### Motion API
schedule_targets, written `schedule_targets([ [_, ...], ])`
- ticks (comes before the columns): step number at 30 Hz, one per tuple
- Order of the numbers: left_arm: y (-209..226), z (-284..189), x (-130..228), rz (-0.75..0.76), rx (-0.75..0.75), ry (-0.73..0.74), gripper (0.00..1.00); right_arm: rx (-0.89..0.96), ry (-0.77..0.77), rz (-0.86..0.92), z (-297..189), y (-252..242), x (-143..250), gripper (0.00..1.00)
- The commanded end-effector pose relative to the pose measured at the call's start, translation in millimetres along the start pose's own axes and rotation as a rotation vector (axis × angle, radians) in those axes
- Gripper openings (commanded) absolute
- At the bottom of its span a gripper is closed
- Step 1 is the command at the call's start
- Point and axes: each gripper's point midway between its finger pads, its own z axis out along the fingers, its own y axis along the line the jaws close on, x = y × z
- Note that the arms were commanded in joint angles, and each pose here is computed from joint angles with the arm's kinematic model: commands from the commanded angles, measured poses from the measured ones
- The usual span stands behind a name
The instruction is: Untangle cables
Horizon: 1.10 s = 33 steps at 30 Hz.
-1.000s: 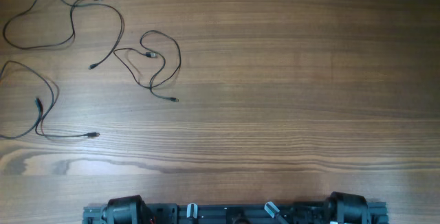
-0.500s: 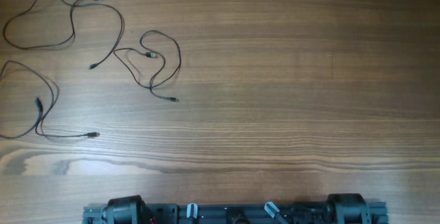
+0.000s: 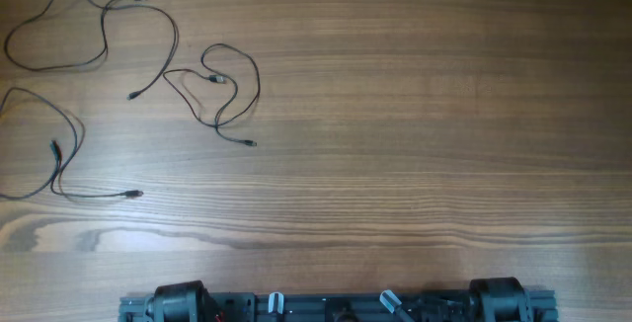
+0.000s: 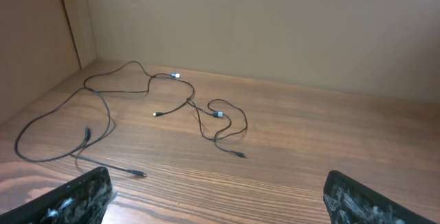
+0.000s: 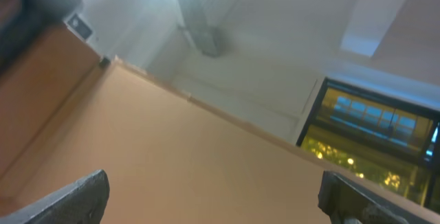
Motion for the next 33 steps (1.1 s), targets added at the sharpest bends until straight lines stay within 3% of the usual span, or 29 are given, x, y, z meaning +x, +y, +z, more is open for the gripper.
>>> schedule_targets([
  [1,-2.1,-3.2,0.2,-0.008,0.015,-0.015,1.0,-0.039,0.072,-0.001,9.3,12.1,52.3,0.99],
  [9,-2.1,-3.2,0.2,-0.008,0.015,-0.015,1.0,-0.071,0.214,0.124,20.0,38.3,172.8,1.0],
  [16,-2.1,-3.2,0.2,-0.008,0.015,-0.015,1.0,0.14,0.316,0.383,6.7,29.8,247.7,0.99],
  [33,-2.1,-3.2,0.2,-0.008,0.015,-0.015,1.0,0.26,0.529,0.479,-42.4,57.7,353.3,1.0],
])
